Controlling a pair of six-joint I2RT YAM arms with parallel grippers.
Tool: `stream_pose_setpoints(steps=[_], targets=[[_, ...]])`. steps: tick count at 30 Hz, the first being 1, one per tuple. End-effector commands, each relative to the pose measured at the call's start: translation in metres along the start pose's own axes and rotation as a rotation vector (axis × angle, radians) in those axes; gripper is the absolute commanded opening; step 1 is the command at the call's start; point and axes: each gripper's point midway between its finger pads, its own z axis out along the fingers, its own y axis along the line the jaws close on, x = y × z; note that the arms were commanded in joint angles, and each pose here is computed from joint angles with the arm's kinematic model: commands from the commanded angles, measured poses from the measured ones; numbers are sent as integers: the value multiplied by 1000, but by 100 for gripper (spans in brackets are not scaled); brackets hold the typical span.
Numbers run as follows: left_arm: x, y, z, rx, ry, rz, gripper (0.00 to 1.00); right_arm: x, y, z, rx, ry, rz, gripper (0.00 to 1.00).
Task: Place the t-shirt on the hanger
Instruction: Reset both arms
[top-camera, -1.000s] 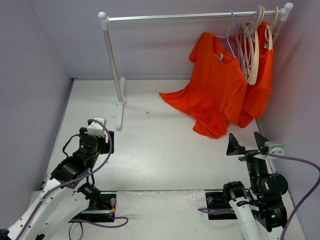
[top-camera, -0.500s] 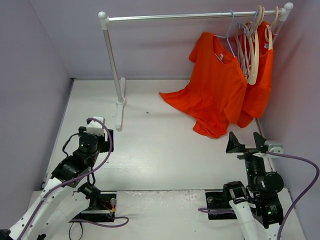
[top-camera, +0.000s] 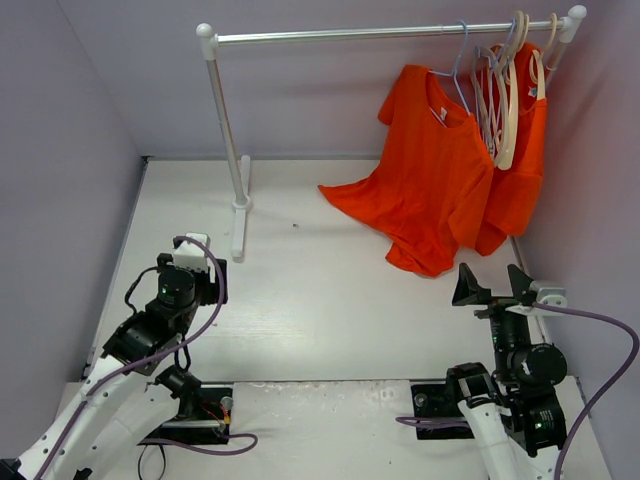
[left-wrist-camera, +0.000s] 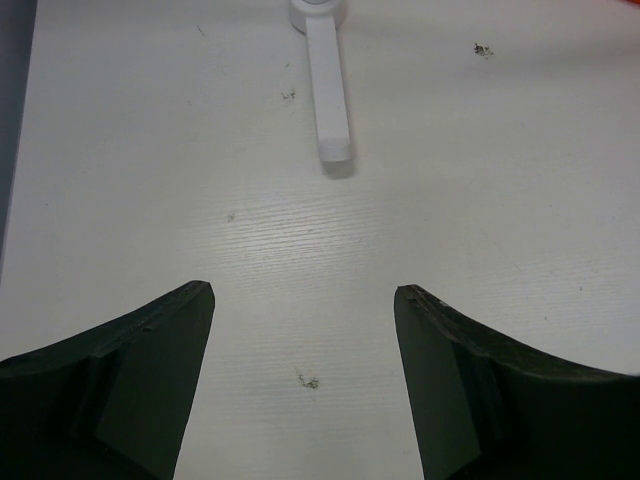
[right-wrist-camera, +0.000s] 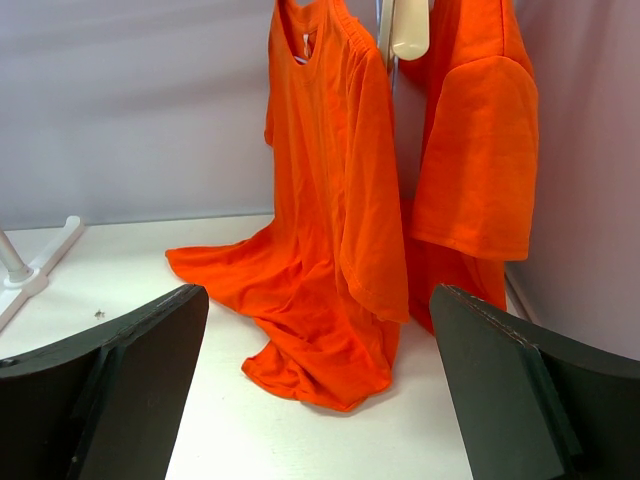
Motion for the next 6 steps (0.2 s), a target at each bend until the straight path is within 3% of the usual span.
stream_pose_setpoints(steps=[1,6], targets=[[-21,-2,2,-1,-58,-33,73,-35,0,-5,0,-145,39,100],[-20,-2,2,-2,-55,-32,73,-34,0,-3,-2,-139,35,100]])
